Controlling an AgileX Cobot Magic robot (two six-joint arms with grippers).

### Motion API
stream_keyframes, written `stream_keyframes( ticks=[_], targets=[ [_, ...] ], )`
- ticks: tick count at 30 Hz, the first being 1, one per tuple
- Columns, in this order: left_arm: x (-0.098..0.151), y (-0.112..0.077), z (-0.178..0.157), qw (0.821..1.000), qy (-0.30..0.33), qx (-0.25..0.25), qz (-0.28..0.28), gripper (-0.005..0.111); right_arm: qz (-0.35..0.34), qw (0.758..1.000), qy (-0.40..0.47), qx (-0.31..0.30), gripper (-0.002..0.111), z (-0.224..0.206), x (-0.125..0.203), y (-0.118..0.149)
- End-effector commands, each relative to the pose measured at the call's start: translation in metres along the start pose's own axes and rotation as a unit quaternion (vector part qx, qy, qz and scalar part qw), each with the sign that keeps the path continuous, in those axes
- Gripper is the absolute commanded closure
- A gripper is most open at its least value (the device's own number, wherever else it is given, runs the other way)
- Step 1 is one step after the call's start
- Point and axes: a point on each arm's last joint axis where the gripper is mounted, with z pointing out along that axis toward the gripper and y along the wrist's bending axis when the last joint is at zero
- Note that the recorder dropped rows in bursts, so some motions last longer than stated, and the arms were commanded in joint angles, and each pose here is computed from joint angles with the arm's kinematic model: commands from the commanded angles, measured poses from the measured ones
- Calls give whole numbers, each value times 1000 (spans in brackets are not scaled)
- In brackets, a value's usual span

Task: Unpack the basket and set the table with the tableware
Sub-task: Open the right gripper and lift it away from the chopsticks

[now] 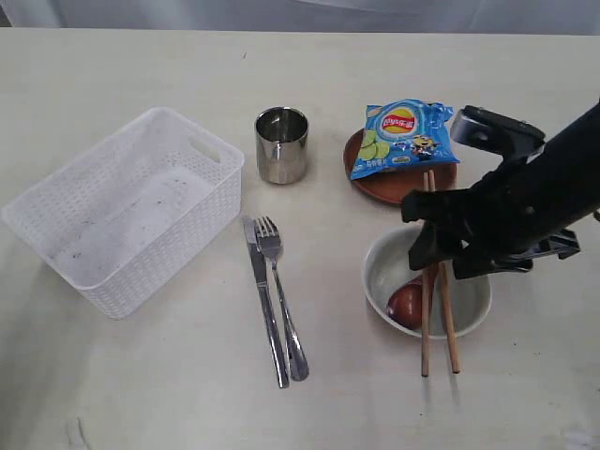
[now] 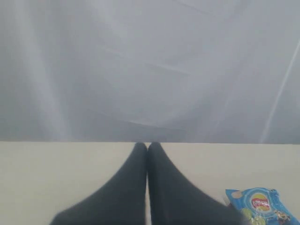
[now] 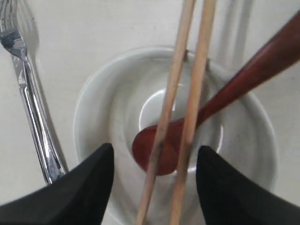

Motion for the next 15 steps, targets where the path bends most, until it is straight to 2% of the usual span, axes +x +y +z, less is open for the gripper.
stream_keyframes(
  ticks=[1,4,15],
  targets=[
    [1,-1,-1,1000,0,3,-3,107,-30,999,4,39,57,11,2,6],
    [1,-1,-1,1000,0,3,-3,107,-24,997,14,77,57,14,2,-2],
    [1,-1,-1,1000,0,3,-3,107,-22,997,14,73,57,14,2,-1]
  ],
)
